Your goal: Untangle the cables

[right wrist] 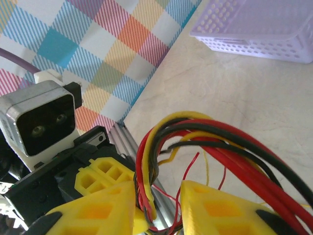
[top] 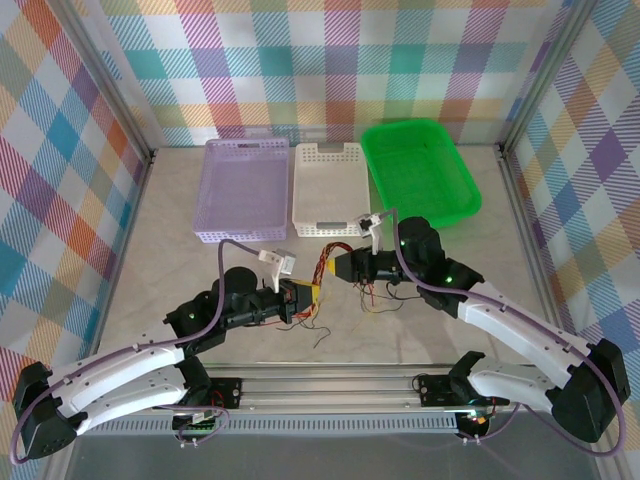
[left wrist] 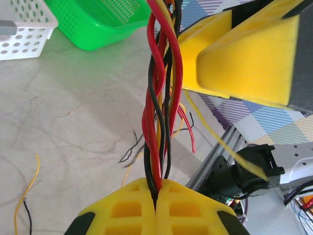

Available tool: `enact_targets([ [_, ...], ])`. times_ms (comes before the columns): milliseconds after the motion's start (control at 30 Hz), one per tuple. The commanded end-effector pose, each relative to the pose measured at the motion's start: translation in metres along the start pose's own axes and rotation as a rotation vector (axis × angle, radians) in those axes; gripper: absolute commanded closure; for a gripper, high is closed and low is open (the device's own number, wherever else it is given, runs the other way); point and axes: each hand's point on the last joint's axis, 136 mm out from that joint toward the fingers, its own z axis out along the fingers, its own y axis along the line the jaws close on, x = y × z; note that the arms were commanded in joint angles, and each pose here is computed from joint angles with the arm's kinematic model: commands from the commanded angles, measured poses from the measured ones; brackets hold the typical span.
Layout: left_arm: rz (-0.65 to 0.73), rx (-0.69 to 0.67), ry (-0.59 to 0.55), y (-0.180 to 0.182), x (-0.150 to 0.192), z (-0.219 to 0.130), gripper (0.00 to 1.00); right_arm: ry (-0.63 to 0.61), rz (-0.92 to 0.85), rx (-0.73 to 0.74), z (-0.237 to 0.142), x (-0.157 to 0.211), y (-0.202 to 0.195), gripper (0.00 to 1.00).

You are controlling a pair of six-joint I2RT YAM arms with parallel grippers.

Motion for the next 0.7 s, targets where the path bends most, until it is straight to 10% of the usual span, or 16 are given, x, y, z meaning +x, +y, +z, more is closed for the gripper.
enact_targets([
  [0, -0.026, 0.014, -0.065, -0.002, -0.014, -0.002, 1.00, -0.021, -0.022, -0.051, -0.006, -0.007, 0.014, 0.65],
  [667, -0.041, 0.034, -0.089, -0.007, -0.023, 0.001, 1.00, -0.006, 0.012, -0.174, 0.012, 0.006, 0.018, 0.64],
])
